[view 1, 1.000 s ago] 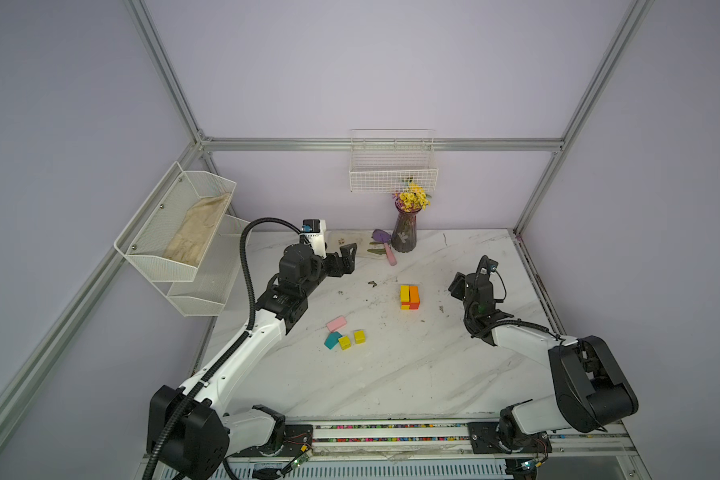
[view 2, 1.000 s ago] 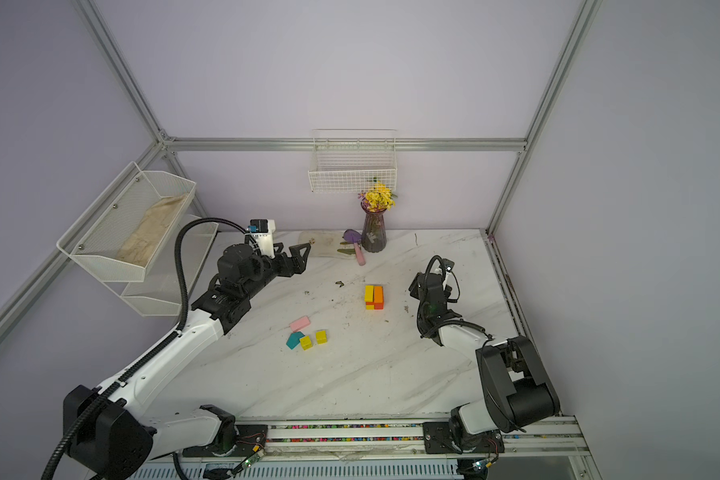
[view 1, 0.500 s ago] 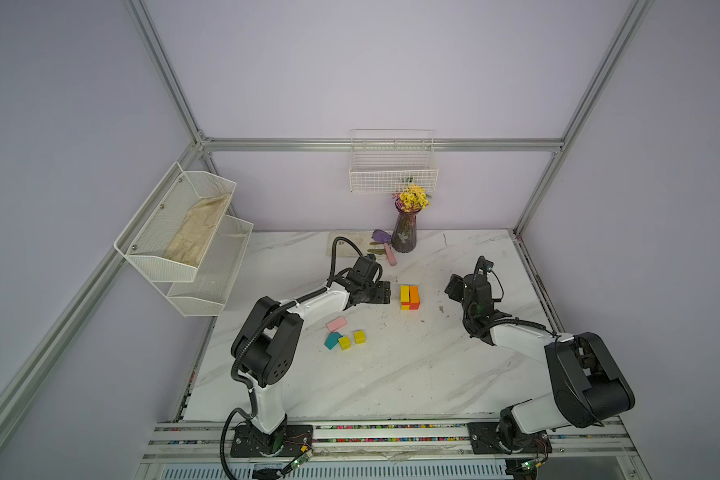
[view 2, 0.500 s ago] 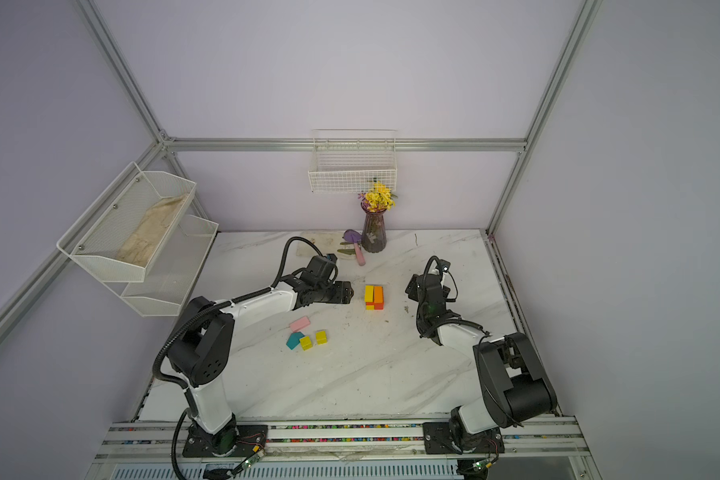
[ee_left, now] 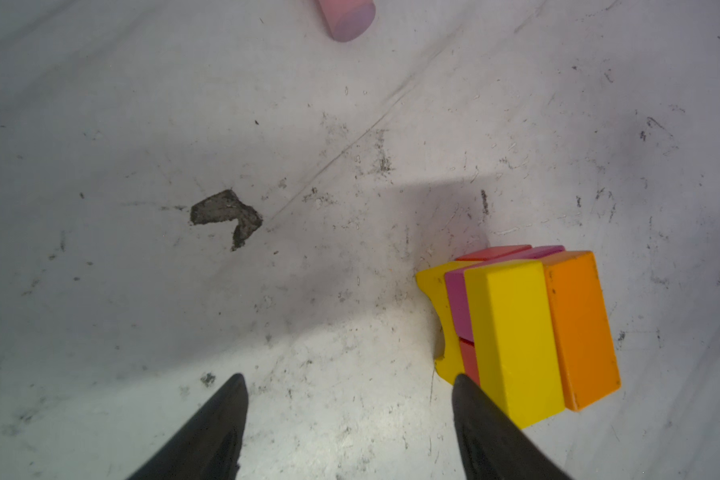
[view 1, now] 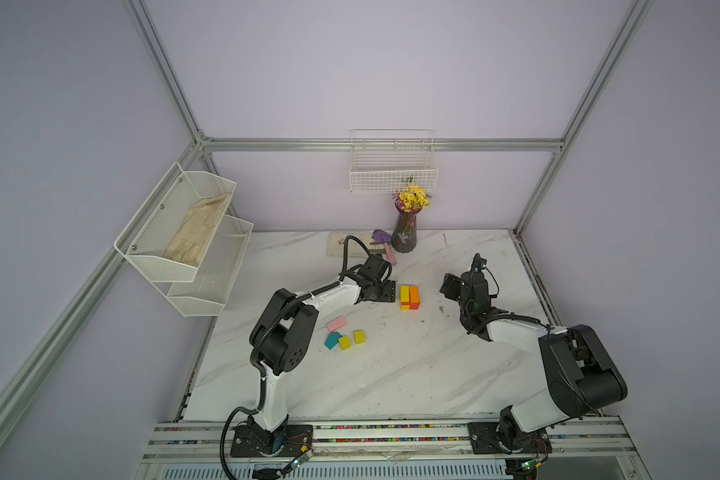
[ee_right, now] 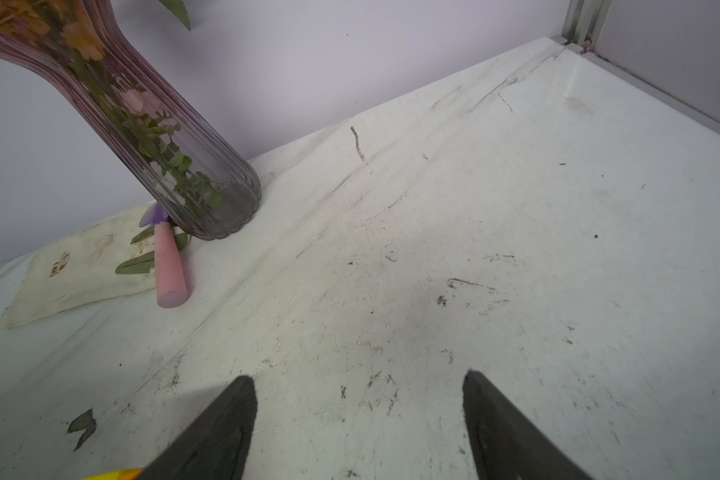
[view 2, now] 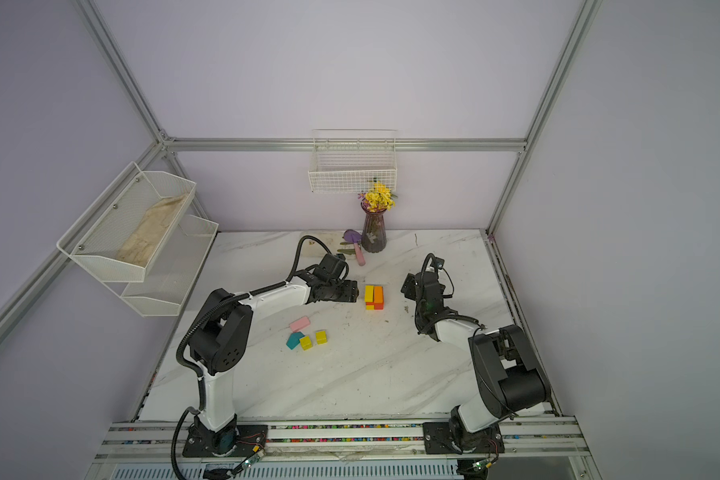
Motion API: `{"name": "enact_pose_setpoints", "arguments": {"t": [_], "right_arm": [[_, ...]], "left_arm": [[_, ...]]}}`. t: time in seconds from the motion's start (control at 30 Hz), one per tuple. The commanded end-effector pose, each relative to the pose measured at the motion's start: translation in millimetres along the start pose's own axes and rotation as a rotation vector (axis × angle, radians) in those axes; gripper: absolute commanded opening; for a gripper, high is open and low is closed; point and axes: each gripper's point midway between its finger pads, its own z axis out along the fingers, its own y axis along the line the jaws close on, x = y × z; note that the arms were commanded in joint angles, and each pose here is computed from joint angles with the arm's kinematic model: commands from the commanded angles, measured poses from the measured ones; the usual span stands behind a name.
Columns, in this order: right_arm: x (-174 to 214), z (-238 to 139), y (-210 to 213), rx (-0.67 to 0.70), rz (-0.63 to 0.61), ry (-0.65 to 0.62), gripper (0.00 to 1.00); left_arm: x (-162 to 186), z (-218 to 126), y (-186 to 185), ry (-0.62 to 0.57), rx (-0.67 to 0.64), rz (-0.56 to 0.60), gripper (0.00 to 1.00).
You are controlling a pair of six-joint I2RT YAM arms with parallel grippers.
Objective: Build the wood block tower
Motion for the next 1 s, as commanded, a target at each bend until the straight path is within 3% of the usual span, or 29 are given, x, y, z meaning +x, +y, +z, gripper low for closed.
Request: {"name": "enact_pose_setpoints", "arguments": {"t": [0.0, 0.97], "right_arm": [[-10, 2, 2, 0.002, 0.005, -0.023, 0.81], [-10, 2, 2, 0.004, 0.007, -0.023, 0.81]], "left_arm": [[-33, -12, -25, -0.069, 0.051, 0.006, 0.75], [-33, -12, -41, -0.050, 0.074, 0.037, 0.72]]}}
